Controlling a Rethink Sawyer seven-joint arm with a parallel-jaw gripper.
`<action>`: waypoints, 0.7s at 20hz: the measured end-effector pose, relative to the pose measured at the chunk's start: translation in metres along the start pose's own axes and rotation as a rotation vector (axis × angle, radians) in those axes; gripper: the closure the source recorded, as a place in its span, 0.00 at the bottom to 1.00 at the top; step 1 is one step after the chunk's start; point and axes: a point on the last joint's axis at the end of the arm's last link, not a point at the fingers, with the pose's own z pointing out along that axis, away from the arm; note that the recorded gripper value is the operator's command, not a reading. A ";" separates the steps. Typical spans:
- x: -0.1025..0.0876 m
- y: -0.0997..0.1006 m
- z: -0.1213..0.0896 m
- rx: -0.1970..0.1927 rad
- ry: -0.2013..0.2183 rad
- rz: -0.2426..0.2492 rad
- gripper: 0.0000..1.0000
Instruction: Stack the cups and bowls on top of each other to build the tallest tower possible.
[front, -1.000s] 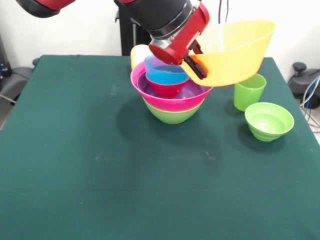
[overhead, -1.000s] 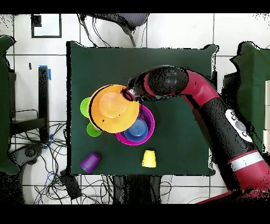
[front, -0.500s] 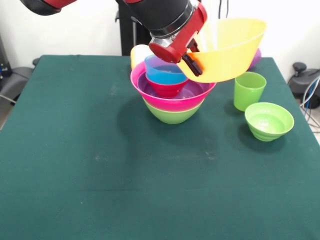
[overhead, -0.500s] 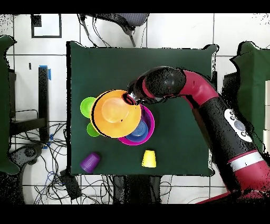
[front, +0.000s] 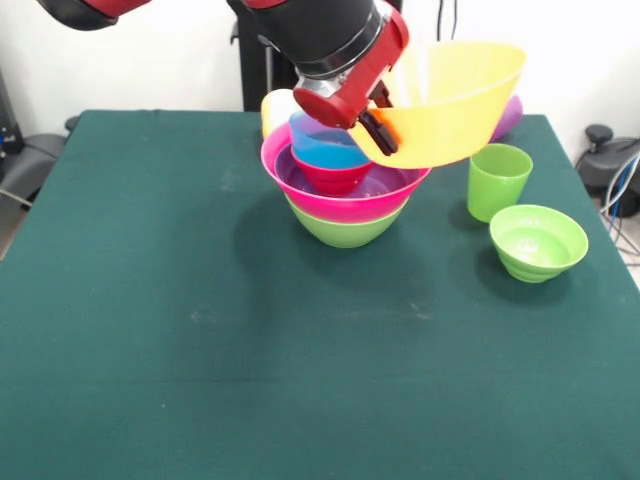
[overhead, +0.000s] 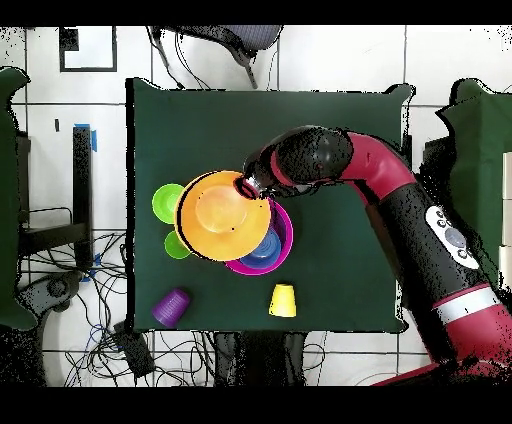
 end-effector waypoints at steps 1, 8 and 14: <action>0.000 0.000 -0.001 -0.001 0.004 0.000 1.00; 0.011 -0.004 -0.004 -0.013 0.081 -0.008 1.00; 0.018 -0.006 -0.004 -0.012 0.125 -0.014 1.00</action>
